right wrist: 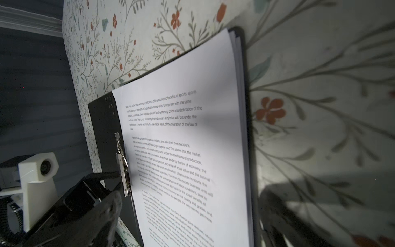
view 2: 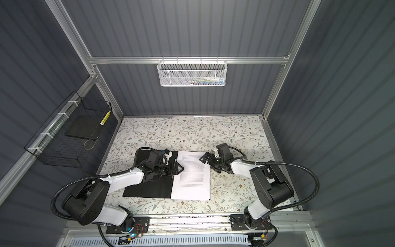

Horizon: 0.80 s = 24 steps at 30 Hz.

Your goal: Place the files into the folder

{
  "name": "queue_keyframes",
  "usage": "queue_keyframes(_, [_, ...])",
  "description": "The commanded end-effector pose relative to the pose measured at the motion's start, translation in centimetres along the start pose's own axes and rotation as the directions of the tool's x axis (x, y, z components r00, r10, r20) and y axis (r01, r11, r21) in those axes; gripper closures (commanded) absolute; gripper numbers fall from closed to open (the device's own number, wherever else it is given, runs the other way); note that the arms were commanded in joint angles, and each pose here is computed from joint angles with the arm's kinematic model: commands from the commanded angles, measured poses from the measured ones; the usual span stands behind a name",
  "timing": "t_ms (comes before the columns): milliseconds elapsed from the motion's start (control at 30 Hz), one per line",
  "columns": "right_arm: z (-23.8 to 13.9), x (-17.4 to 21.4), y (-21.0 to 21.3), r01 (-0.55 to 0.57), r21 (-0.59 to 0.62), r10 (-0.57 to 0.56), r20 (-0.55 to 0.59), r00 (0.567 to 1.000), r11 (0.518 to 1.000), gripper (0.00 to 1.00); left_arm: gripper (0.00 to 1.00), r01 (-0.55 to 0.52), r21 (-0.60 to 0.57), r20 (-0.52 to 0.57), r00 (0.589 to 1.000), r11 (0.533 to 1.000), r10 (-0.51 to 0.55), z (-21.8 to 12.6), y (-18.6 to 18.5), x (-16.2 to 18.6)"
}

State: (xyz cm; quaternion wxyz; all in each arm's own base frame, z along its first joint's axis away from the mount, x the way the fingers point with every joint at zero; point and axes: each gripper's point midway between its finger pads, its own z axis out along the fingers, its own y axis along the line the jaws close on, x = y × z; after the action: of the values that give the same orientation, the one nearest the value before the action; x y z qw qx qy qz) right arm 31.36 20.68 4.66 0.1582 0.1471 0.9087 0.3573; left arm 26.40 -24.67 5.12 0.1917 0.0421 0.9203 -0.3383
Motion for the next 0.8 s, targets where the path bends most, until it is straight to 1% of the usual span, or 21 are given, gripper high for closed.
queue_keyframes(0, [-1.0, 0.3, -2.8, -0.056, 0.066, 0.056, -0.002, 0.998, 0.996, 0.01, 0.00, 0.056, -0.015, -0.025, 0.998, 0.998, -0.056, 1.7, -0.3, 1.0])
queue_keyframes(200, [-3.9, -2.0, -5.3, -0.108, 0.091, 0.101, 0.080, 0.992, 0.990, 0.01, 0.00, 0.013, 0.023, -0.021, 1.000, 1.000, -0.013, 4.5, -4.4, 0.6])
queue_keyframes(300, [-5.2, -3.2, -6.1, -0.127, 0.096, 0.116, 0.109, 0.987, 0.987, 0.01, 0.00, 0.018, 0.037, -0.009, 1.000, 0.999, -0.018, 5.9, -6.4, 0.9])
queue_keyframes(433, [-6.4, -4.7, -7.3, -0.148, 0.109, 0.132, 0.141, 0.981, 0.983, 0.01, 0.00, 0.039, 0.044, 0.021, 0.999, 0.998, -0.040, 6.9, -8.4, 1.1])
queue_keyframes(567, [-6.9, -5.6, -7.7, -0.153, 0.112, 0.135, 0.156, 0.979, 0.982, 0.01, 0.00, 0.062, 0.023, 0.048, 0.997, 0.998, -0.063, 6.8, -8.5, 0.8])
queue_keyframes(700, [-6.6, -6.0, -7.7, -0.153, 0.115, 0.136, 0.141, 0.981, 0.982, 0.01, 0.00, 0.026, -0.049, 0.080, 0.997, 0.998, -0.022, 5.4, -7.6, -0.2])
queue_keyframes(767, [-6.4, -5.9, -7.7, -0.158, 0.110, 0.143, 0.137, 0.980, 0.981, 0.01, 0.00, 0.014, -0.034, 0.069, 0.998, 0.999, -0.012, 4.9, -7.7, -0.8])
